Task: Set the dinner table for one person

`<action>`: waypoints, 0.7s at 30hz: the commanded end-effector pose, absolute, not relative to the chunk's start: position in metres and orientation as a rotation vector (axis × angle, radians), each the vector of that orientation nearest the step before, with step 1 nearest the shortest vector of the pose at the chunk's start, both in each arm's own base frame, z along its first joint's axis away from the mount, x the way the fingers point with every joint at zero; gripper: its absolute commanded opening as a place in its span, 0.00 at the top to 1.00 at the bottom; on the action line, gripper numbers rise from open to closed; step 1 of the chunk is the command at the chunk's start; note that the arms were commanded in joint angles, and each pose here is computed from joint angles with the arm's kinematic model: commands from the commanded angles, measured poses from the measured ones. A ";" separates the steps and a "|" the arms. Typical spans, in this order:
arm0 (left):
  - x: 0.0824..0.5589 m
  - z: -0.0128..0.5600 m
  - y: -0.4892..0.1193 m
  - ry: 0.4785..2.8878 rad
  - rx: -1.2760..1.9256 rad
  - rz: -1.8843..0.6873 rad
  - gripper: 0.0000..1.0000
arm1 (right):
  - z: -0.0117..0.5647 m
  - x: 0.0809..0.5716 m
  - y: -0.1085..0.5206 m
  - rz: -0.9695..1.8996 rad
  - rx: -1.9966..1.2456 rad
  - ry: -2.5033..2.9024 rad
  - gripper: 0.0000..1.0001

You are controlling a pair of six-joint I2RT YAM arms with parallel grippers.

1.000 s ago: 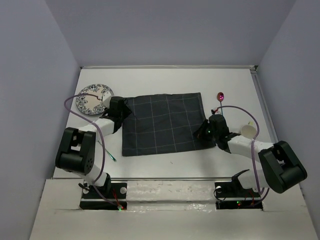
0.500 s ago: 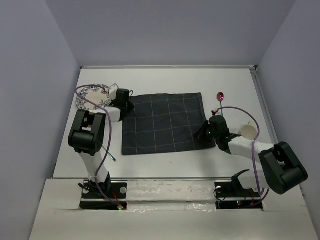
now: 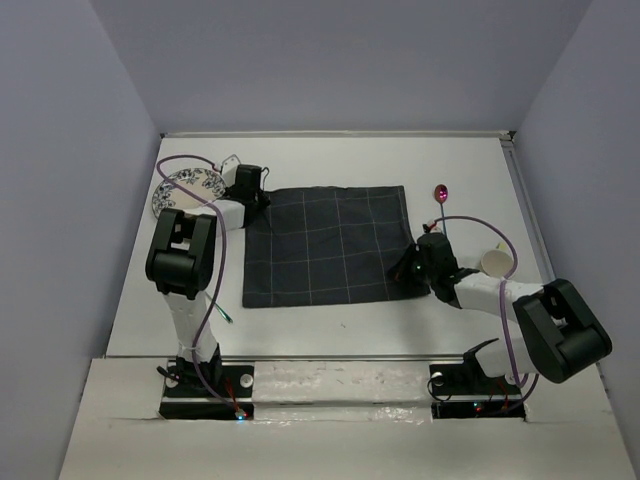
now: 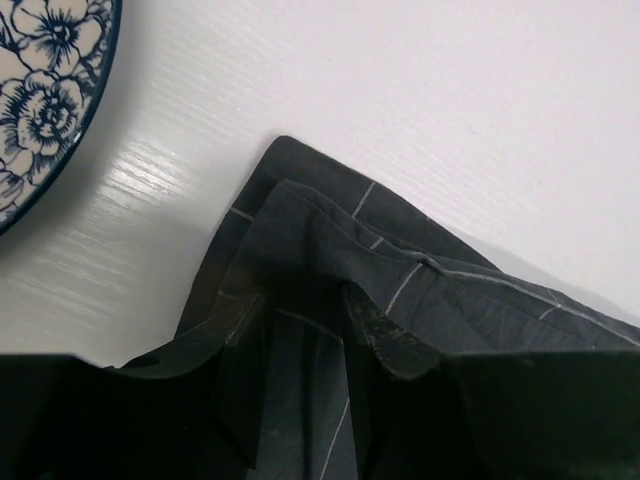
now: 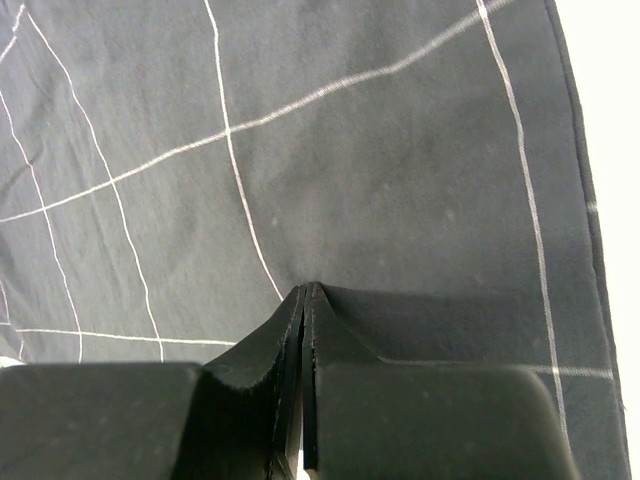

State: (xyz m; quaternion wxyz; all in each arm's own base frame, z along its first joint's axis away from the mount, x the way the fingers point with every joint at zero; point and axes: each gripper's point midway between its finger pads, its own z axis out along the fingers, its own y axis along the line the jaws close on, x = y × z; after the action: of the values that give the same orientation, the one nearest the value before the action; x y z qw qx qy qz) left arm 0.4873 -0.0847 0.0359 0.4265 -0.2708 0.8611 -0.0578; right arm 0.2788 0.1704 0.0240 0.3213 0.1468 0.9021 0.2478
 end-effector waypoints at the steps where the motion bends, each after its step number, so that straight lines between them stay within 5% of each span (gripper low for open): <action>1: 0.514 0.073 -0.081 2.081 -0.658 -0.156 0.56 | 0.032 0.279 0.173 0.683 0.384 2.314 0.95; 8: 0.527 0.078 -0.079 2.084 -0.620 -0.140 0.55 | 0.049 0.284 0.185 0.734 0.305 2.299 0.82; 13: 0.523 0.139 -0.082 1.965 -0.601 -0.227 0.49 | 0.083 0.294 0.184 0.718 0.253 2.214 0.69; 21: 0.446 0.216 -0.055 1.733 -0.677 -0.323 0.37 | 0.157 0.289 0.186 0.786 0.126 2.061 0.59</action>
State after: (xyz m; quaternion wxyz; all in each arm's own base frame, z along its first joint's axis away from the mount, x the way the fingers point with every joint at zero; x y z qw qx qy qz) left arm 0.4751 -0.0745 0.1587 0.5210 -0.2603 0.8058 -0.1074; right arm 0.2887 0.1829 0.1108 0.4062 0.0912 0.8574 0.3025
